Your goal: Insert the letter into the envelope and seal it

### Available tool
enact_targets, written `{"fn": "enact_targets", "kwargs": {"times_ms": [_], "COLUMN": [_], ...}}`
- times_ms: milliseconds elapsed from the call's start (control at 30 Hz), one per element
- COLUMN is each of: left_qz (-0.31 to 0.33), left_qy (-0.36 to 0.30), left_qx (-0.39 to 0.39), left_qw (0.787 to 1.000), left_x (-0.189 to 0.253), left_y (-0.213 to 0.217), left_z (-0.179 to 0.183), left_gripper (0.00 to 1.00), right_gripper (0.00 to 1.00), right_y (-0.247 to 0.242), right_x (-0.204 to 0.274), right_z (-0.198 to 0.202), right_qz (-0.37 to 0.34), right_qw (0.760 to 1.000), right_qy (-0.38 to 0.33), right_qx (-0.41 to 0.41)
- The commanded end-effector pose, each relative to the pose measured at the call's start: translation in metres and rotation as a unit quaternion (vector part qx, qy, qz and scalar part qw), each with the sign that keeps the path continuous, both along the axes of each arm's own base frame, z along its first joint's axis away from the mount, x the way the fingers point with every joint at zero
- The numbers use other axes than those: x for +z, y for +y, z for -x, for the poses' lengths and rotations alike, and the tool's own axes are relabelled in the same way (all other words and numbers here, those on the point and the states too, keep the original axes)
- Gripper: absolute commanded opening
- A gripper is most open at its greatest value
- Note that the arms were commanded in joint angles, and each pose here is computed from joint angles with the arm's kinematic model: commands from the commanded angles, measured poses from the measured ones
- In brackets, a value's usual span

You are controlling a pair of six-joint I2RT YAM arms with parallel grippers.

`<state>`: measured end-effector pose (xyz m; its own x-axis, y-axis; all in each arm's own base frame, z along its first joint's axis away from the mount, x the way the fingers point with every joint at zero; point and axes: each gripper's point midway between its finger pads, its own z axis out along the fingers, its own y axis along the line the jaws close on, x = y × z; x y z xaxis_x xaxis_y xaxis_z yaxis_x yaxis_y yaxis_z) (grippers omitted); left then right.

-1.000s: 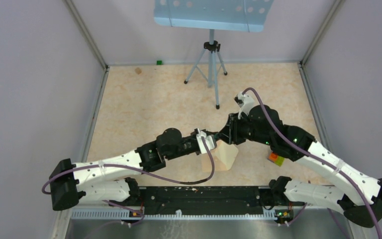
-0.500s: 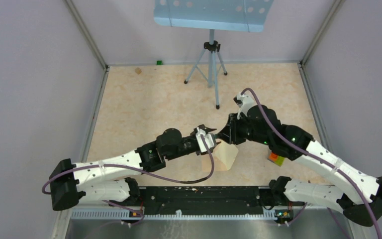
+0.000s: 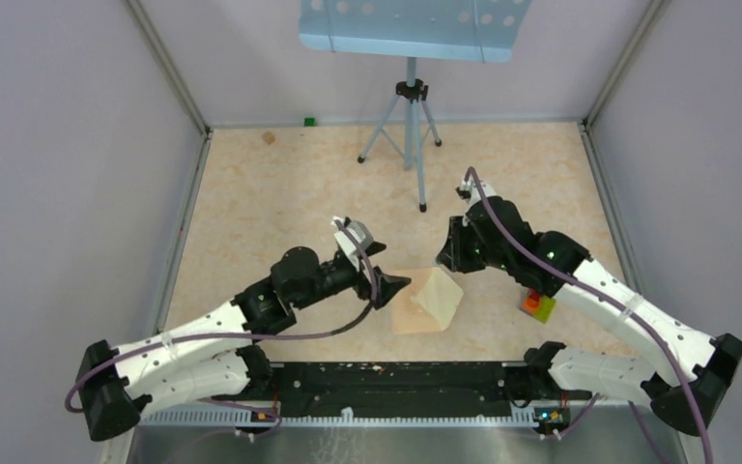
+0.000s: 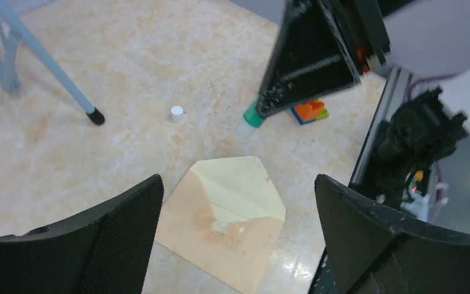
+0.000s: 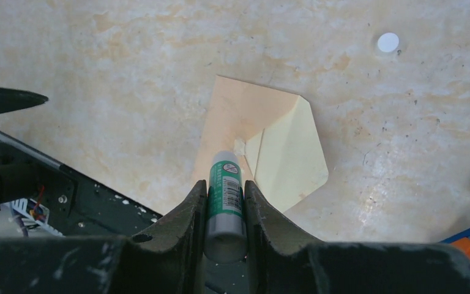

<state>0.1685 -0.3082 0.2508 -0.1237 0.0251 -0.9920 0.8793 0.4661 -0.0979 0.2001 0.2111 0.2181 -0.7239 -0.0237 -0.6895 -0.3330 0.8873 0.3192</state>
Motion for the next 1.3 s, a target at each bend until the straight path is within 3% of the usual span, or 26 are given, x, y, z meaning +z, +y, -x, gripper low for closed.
{"fn": "enact_targets", "kwargs": {"times_ms": [0,100,167,233,433,767,1267], "left_qz": [0.093,0.111,0.116,0.113,0.11,0.092,0.006], "left_qy": [0.164,0.227,0.268,0.313,0.415,0.527,0.577], "left_qx": [0.032,0.05,0.066,0.084,0.086,0.097,0.199], "left_qw": [0.982,0.966,0.954,0.939,0.899,0.839,0.792], "left_x": [0.0,-0.01,-0.02,-0.037,-0.085,-0.169,-0.25], "left_y": [0.01,0.01,0.007,0.006,-0.008,-0.018,0.003], "left_z": [-0.013,-0.03,-0.042,-0.055,-0.069,-0.062,-0.057], "left_gripper": [0.92,0.67,0.41,0.25,0.03,0.0,0.0], "right_gripper": [0.0,0.0,0.0,0.0,0.0,0.0,0.0], "right_y": [0.004,0.01,0.014,0.018,0.024,0.039,0.04], "right_x": [-0.017,-0.03,-0.036,-0.042,-0.064,-0.1,-0.141], "right_z": [-0.009,-0.015,-0.018,-0.02,-0.024,-0.025,-0.03], "right_qz": [0.018,0.029,0.033,0.038,0.063,0.096,0.133], "right_qw": [1.0,0.999,0.999,0.999,0.997,0.992,0.986], "right_qy": [0.007,0.016,0.022,0.029,0.05,0.077,0.103], "right_qx": [0.005,0.007,0.008,0.01,0.011,0.015,0.004]}}
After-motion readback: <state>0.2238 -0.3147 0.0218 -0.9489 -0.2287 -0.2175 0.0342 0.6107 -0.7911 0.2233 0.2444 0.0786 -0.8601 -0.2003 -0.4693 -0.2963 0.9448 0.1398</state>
